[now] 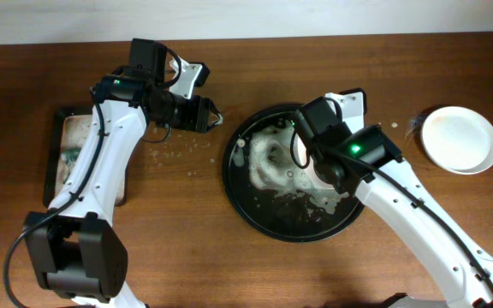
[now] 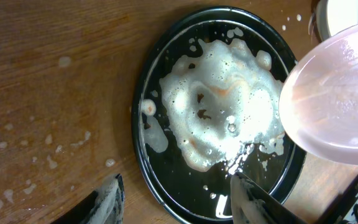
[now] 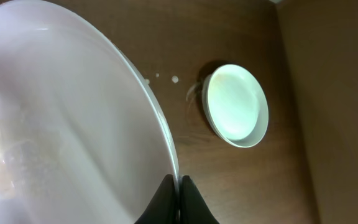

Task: Clean dirty plates on tray and stack at the side
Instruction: 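Carry the plate right and stack it on the plate pile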

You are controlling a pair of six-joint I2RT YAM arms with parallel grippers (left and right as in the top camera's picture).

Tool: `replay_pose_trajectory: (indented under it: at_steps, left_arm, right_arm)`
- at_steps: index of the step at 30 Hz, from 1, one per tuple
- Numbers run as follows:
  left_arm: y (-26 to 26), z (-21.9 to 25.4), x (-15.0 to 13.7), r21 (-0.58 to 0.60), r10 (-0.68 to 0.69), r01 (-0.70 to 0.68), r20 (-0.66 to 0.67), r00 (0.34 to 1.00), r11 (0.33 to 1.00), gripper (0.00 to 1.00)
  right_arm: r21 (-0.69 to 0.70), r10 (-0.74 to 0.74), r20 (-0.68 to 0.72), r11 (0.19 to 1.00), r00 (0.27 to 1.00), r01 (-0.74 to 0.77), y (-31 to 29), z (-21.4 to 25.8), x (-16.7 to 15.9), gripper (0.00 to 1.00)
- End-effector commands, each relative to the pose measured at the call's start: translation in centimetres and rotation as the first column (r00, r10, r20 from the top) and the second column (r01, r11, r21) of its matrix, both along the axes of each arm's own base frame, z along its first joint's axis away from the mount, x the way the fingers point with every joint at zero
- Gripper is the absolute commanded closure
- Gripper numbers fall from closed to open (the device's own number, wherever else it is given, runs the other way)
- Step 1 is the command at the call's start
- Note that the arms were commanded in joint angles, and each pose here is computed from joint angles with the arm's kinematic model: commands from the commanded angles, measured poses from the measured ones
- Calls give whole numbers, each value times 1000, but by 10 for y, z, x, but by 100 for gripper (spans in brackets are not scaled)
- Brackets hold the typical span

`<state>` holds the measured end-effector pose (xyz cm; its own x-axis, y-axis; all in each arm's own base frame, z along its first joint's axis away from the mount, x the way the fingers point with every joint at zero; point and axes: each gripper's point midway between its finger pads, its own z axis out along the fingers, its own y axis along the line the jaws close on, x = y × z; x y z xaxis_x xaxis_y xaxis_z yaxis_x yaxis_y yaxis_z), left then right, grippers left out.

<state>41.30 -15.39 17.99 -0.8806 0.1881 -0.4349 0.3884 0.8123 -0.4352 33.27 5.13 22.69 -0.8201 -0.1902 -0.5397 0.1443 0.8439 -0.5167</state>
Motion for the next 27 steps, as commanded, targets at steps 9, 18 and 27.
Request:
replay_pose_trajectory:
  at_steps: [9,18,27]
  left_arm:
    - [-1,12,2,-6,-2,2,32,999,1000,46]
    - [-1,12,2,-6,-2,2,34,999,1000,46]
    - [-1,13,3,-6,-2,2,37,999,1000,46]
  right_arm:
    - [137,74,-51,988,996,-66,23,-13,4,96]
    - [-63,2,-30,998,1000,-4,-1,-7,7,96]
    - [-17,7,-3,1000,1000,-7,11,-8,7,96]
